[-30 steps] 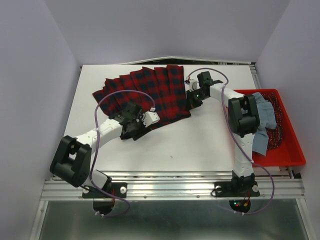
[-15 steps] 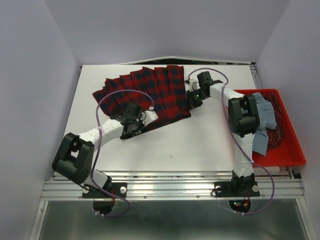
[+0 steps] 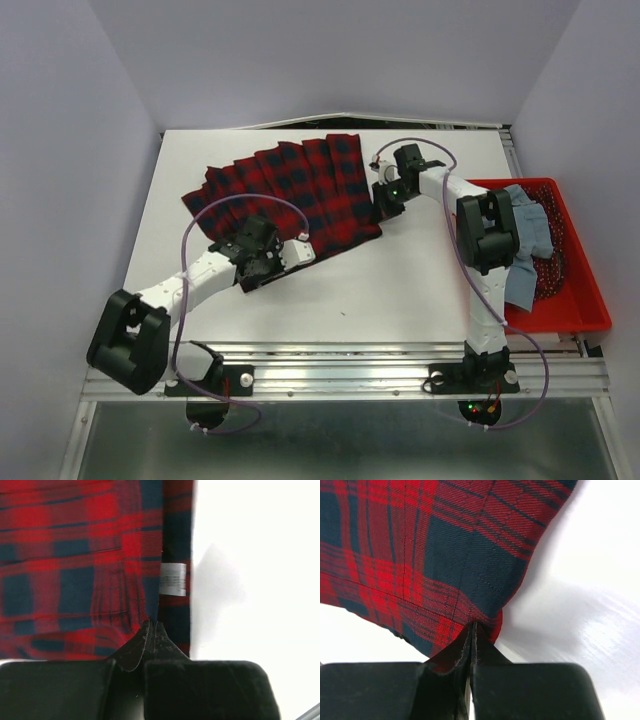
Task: Fold and stack the skirts
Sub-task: Fold the skirt
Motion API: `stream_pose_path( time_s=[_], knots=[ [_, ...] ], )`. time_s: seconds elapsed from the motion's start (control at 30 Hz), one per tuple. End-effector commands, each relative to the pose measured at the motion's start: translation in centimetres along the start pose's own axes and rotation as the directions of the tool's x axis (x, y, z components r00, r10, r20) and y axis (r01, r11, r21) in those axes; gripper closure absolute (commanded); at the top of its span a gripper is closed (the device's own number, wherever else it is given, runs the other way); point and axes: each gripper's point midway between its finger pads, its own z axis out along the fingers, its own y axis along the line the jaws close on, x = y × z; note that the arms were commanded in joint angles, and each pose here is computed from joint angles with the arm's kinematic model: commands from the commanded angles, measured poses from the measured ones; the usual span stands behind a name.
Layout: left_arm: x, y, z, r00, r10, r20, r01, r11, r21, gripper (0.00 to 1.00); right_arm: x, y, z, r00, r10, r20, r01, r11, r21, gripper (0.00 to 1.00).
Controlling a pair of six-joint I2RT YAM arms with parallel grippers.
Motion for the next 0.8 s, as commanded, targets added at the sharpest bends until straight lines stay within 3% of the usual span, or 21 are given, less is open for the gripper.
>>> stream_pose_path(
  time_s=[0.0,0.27,0.37,0.4,0.5,0.6,0.7,0.77],
  knots=[
    [5.8,-5.8,2.1,0.982,0.087,-0.166,-0.046,0.970,0.240,1.00,4.4,-3.0,0.9,0.987,0.093,-0.130,-0.082,0.993,0.088,0.99],
    [8.2,-7.1,3.6,0.959,0.143,-0.245,-0.060,0.946,0.318,0.99,3.8,-4.1,0.3,0.989,0.094,-0.115,-0.082,0.991,0.105,0.99],
    [4.5,-5.9,2.3,0.986,0.088,-0.140,-0.044,0.955,0.293,0.75,2.2,-4.7,0.0,0.995,0.056,-0.086,-0.044,0.990,0.132,0.99],
    [1.8,-5.3,0.7,0.997,0.055,-0.060,-0.036,0.958,0.284,0.53,1.8,-5.7,0.1,0.996,0.033,-0.086,-0.018,0.986,0.168,0.99],
    [-2.1,-3.9,-2.2,0.998,-0.003,0.063,-0.013,0.969,0.247,0.34,-1.4,-8.1,-0.4,0.995,-0.093,-0.045,0.102,0.959,0.263,0.99],
    [-6.6,-0.5,-6.0,0.971,-0.101,0.217,0.075,0.989,0.126,0.28,-4.1,-9.8,0.7,0.970,-0.237,-0.062,0.241,0.879,0.413,0.99],
    [-7.1,2.0,-6.8,0.947,-0.176,0.271,0.164,0.984,0.066,0.27,-7.8,-10.2,1.0,0.936,-0.353,-0.007,0.310,0.811,0.496,0.99],
    [-5.9,4.6,-6.6,0.925,-0.263,0.275,0.268,0.963,0.017,0.28,-10.6,-10.0,0.8,0.910,-0.413,0.016,0.328,0.746,0.580,0.88]
  ],
)
